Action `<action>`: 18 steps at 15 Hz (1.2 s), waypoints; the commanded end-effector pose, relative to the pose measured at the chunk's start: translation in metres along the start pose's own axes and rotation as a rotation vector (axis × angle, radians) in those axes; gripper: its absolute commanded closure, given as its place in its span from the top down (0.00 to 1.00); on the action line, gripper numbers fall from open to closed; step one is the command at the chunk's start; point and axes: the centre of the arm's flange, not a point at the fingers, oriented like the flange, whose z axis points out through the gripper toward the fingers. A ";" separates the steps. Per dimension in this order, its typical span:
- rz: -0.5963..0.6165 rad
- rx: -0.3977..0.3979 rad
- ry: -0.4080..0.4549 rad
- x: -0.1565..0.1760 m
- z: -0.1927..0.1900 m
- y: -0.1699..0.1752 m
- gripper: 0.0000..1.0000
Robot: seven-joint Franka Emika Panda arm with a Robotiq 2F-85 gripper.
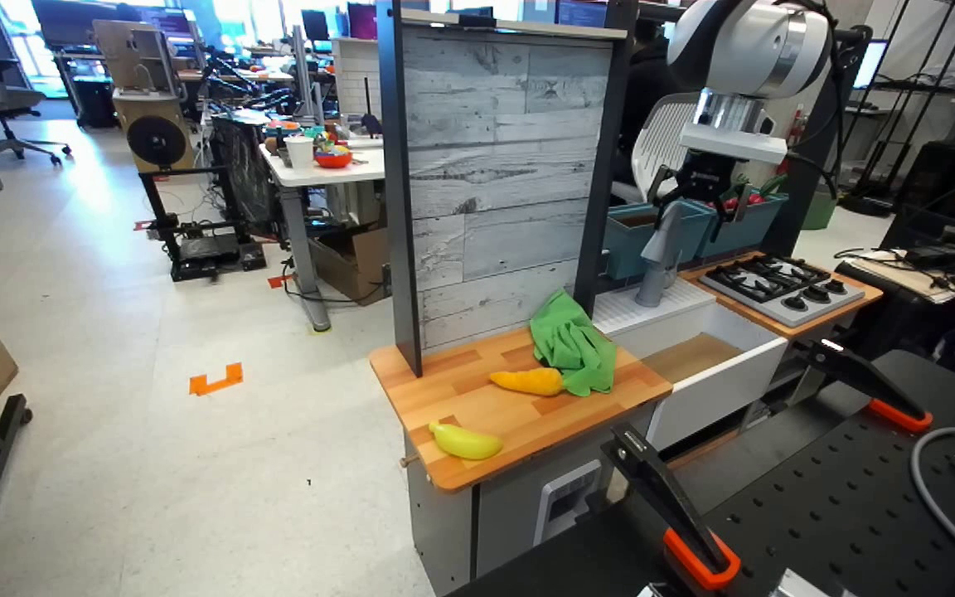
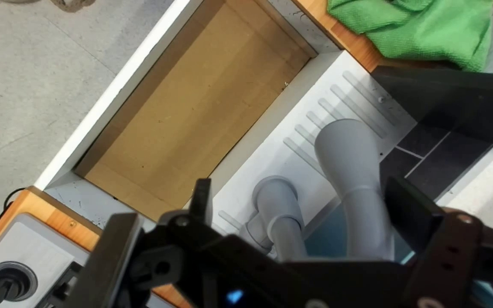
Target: Move the tap nozzle to the right
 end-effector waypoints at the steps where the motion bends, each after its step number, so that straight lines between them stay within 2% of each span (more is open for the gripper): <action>1: 0.011 -0.056 0.028 0.026 -0.010 0.057 1.00; 8: -0.082 0.072 -0.026 0.012 -0.022 0.062 1.00; 14: -0.153 0.108 -0.013 -0.008 -0.042 0.047 1.00; 18: -0.203 0.128 0.004 -0.022 -0.072 0.061 1.00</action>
